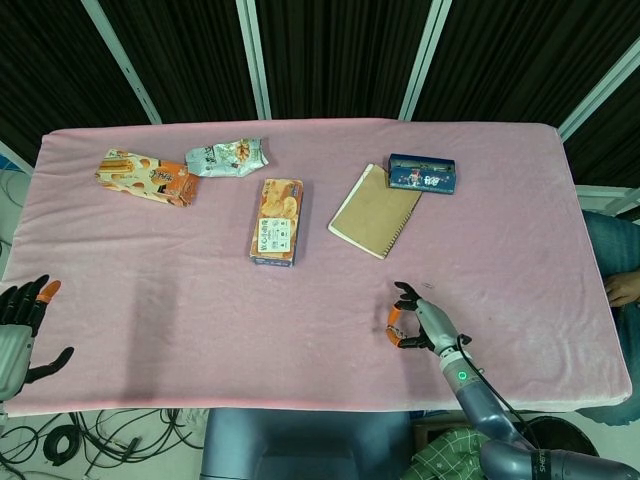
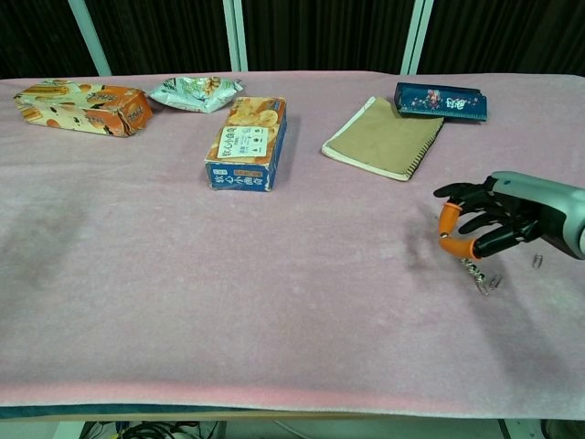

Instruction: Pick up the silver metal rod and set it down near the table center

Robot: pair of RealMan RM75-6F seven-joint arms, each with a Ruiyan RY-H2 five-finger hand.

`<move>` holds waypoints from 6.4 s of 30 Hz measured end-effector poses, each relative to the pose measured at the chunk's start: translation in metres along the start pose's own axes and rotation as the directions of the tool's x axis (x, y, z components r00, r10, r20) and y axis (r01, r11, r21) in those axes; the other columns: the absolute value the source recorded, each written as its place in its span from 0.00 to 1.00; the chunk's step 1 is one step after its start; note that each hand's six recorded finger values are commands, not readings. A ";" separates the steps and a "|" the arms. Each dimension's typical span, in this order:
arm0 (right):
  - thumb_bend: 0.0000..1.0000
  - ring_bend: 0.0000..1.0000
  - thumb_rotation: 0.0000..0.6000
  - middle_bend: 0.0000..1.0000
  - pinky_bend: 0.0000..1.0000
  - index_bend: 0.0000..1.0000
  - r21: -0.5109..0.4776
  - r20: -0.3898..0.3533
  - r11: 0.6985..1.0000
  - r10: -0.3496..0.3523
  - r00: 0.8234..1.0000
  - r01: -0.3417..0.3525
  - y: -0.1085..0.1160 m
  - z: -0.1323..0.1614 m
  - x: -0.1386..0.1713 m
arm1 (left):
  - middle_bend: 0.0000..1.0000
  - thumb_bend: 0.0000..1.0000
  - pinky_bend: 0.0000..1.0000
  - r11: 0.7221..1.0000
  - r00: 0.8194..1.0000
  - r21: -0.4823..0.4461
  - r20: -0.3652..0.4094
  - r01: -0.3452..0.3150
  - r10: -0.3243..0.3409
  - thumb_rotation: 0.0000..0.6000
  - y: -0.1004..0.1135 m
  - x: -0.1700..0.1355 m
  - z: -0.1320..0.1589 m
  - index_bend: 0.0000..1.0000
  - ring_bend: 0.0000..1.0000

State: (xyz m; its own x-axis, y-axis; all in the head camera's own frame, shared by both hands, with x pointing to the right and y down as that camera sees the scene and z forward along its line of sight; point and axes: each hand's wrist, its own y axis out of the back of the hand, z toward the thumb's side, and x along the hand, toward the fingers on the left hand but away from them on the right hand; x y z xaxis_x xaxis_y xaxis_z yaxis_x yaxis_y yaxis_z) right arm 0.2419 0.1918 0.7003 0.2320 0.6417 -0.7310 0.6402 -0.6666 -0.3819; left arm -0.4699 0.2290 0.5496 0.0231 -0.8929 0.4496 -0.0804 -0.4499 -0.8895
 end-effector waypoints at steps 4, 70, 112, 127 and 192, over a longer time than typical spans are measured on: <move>0.36 0.13 1.00 0.04 0.17 0.62 -0.005 0.012 1.000 -0.006 1.000 0.007 0.002 -0.004 -0.001 | 0.00 0.22 0.00 1.000 1.000 -0.002 -0.002 -0.003 0.003 1.00 0.001 0.000 0.000 0.06 0.00; 0.37 0.13 1.00 0.05 0.17 0.62 -0.061 0.114 0.992 -0.101 0.988 0.108 0.053 -0.047 -0.006 | 0.00 0.22 0.00 1.000 1.000 0.001 0.000 -0.025 0.025 1.00 0.002 -0.001 0.002 0.07 0.00; 0.36 0.13 1.00 0.05 0.17 0.62 -0.016 0.011 0.999 -0.031 0.999 0.031 0.033 0.067 -0.078 | 0.00 0.22 0.00 0.999 0.999 -0.020 -0.013 -0.042 0.041 1.00 0.008 -0.001 -0.005 0.07 0.00; 0.36 0.13 1.00 0.05 0.17 0.62 -0.025 0.057 0.999 -0.038 0.998 0.040 0.043 0.046 -0.089 | 0.00 0.22 0.00 0.999 0.999 -0.003 -0.025 -0.042 0.042 1.00 0.005 -0.001 -0.004 0.07 0.00; 0.36 0.13 1.00 0.05 0.17 0.63 -0.071 0.118 0.990 -0.113 0.987 0.122 0.080 -0.013 -0.091 | 0.00 0.22 0.00 1.000 1.000 0.021 -0.014 -0.023 0.024 1.00 -0.003 -0.002 0.004 0.07 0.00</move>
State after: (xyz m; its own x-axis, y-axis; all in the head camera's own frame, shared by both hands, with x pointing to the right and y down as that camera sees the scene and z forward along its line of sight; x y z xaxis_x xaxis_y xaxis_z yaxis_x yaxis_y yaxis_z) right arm 0.2819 0.0851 0.7435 0.0700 0.6639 -0.7445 0.7140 -0.5545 -0.4274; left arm -0.4655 0.2317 0.5513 0.0074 -0.9031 0.4294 -0.0601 -0.4290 -0.9013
